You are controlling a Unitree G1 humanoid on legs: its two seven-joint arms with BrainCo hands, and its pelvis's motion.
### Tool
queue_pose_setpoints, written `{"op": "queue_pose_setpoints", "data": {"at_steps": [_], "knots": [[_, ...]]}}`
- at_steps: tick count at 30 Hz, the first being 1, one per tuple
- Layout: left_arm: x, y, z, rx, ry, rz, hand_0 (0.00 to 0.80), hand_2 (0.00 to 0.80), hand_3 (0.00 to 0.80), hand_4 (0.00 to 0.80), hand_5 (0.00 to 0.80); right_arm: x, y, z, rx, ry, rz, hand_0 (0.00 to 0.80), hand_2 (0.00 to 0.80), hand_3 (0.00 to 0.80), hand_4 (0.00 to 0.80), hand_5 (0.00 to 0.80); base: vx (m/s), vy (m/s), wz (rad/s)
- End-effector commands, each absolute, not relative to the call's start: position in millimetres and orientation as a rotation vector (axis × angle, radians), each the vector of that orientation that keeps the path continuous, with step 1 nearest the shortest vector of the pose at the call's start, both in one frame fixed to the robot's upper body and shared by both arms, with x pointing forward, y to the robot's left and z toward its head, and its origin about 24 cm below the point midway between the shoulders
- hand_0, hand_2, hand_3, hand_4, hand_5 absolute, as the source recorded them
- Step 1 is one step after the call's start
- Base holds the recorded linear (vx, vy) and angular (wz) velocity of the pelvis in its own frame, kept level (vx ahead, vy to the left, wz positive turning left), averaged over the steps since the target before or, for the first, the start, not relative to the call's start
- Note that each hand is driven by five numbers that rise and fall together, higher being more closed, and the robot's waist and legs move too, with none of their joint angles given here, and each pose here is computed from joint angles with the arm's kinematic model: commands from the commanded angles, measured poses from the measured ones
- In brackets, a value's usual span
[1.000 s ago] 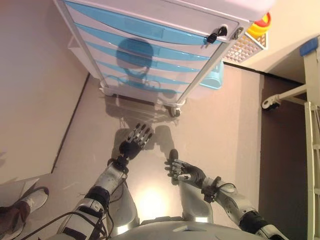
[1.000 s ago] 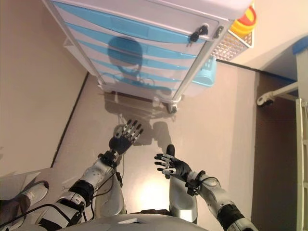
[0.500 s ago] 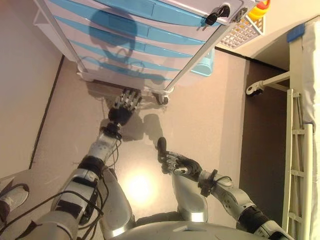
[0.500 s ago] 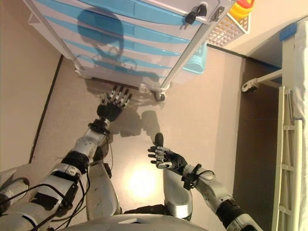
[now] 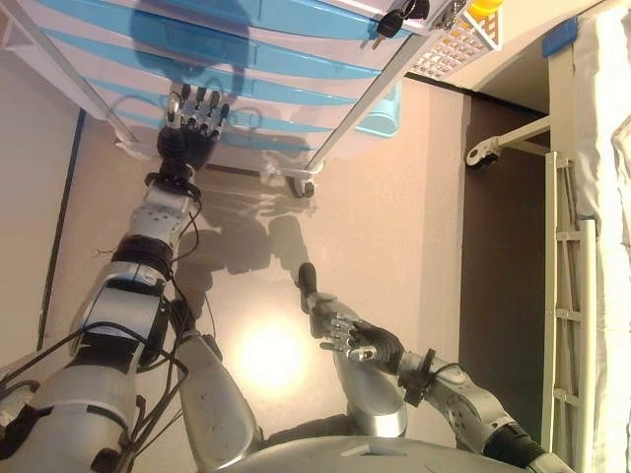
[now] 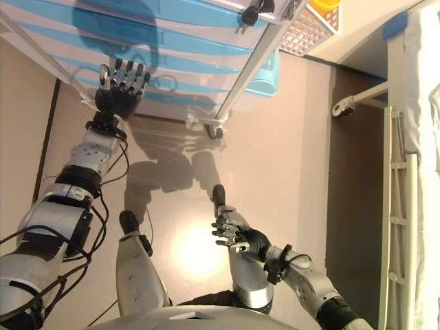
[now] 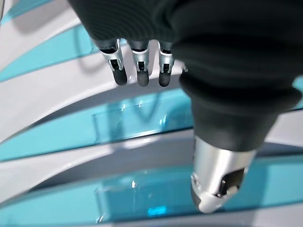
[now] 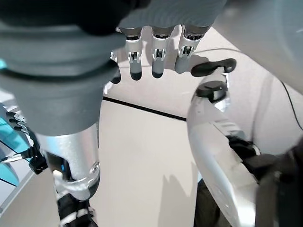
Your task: Open the drawer and pick up the medicine
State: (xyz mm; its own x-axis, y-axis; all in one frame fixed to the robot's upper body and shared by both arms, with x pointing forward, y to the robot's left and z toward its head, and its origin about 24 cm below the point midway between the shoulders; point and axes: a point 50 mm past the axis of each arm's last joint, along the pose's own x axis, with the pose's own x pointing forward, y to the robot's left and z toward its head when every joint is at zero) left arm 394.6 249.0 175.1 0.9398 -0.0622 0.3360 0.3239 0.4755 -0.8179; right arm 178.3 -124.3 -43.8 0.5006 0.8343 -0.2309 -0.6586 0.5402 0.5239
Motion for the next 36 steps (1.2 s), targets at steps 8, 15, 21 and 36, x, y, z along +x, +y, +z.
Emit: {"op": "queue_pose_setpoints", "data": {"at_steps": [8, 15, 21, 36], "knots": [[393, 251, 300, -0.918, -0.591, -0.387, 0.0, 0.0, 0.0, 0.0, 0.0, 155, -115, -38, 0.455, 0.405, 1.037, 0.0, 0.0, 0.0, 0.0, 0.0, 0.001, -0.021, 0.01], [382, 228, 332, -0.891, -0.735, -0.584, 0.8, 0.8, 0.8, 0.8, 0.8, 150, -112, -42, 0.472, 0.389, 1.056, 0.0, 0.0, 0.0, 0.0, 0.0, 0.002, -0.047, 0.0], [382, 211, 307, -0.931, -0.666, -0.642, 0.8, 0.8, 0.8, 0.8, 0.8, 151, -105, -39, 0.482, 0.379, 1.056, 0.0, 0.0, 0.0, 0.0, 0.0, 0.011, -0.016, 0.04], [374, 228, 162, -1.172, -0.428, -0.496, 0.8, 0.8, 0.8, 0.8, 0.8, 160, -96, -25, 0.462, 0.348, 1.033, 0.0, 0.0, 0.0, 0.0, 0.0, 0.003, 0.031, 0.12]]}}
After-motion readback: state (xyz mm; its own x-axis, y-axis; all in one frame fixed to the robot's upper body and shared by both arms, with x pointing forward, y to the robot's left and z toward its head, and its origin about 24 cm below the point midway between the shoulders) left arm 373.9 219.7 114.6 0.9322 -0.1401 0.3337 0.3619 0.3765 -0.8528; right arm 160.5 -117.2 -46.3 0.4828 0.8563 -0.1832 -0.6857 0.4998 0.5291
